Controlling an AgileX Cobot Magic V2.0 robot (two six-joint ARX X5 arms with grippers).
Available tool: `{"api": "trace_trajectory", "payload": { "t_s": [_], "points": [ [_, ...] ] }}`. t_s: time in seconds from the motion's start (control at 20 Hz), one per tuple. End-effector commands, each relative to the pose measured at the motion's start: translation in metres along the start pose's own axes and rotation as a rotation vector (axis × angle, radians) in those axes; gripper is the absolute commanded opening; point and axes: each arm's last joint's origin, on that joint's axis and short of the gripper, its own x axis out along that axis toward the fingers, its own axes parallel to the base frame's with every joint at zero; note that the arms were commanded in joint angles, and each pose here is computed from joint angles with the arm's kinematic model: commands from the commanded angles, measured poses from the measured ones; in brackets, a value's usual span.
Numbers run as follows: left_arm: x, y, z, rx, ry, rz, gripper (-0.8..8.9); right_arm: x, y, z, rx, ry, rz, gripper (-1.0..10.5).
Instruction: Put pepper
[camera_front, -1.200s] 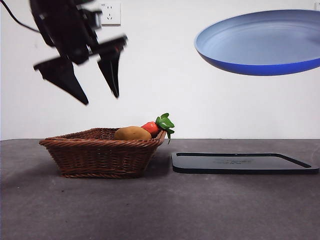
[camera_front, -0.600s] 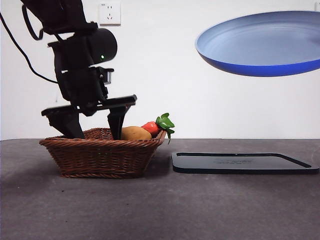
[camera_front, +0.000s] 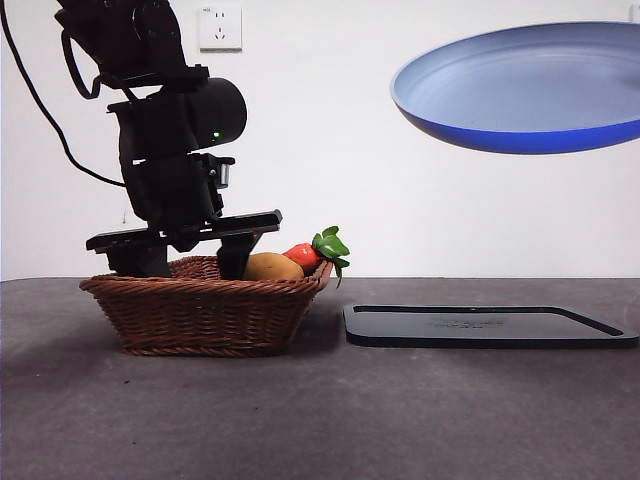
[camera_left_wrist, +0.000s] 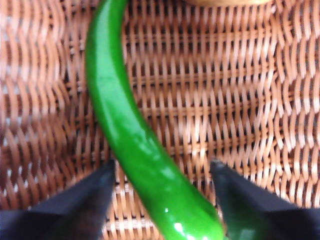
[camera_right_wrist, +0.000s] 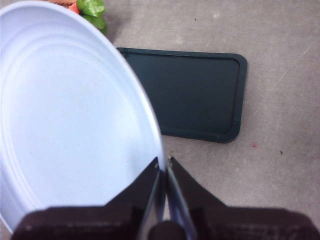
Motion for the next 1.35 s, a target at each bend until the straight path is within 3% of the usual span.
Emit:
{"api": "trace_trajectory", "payload": {
  "t_s": [0.05, 0.2, 0.55, 1.2, 1.35],
  "points": [
    [0.005, -0.004, 0.001, -0.034, 0.017, 0.003, 1.99, -0.003, 0.001, 0.006, -0.012, -0.030, 0.005, 0.1],
    [0.004, -0.005, 0.000, -0.094, 0.030, -0.021, 1.33, -0.003, 0.001, 0.006, -0.012, -0.030, 0.005, 0.1],
    [-0.007, -0.005, 0.002, -0.234, 0.007, -0.036, 1.26, -0.003, 0.001, 0.006, -0.015, -0.029, 0.005, 0.1],
    [-0.092, -0.004, 0.000, -0.192, -0.125, -0.140, 1.26, 0.008, -0.002, 0.007, 0.012, 0.015, 0.011, 0.1],
    [-0.118, -0.011, -0.005, -0.128, -0.167, -0.227, 1.26, 0.026, -0.004, 0.009, 0.047, 0.076, 0.082, 0.1]
  ]
}}
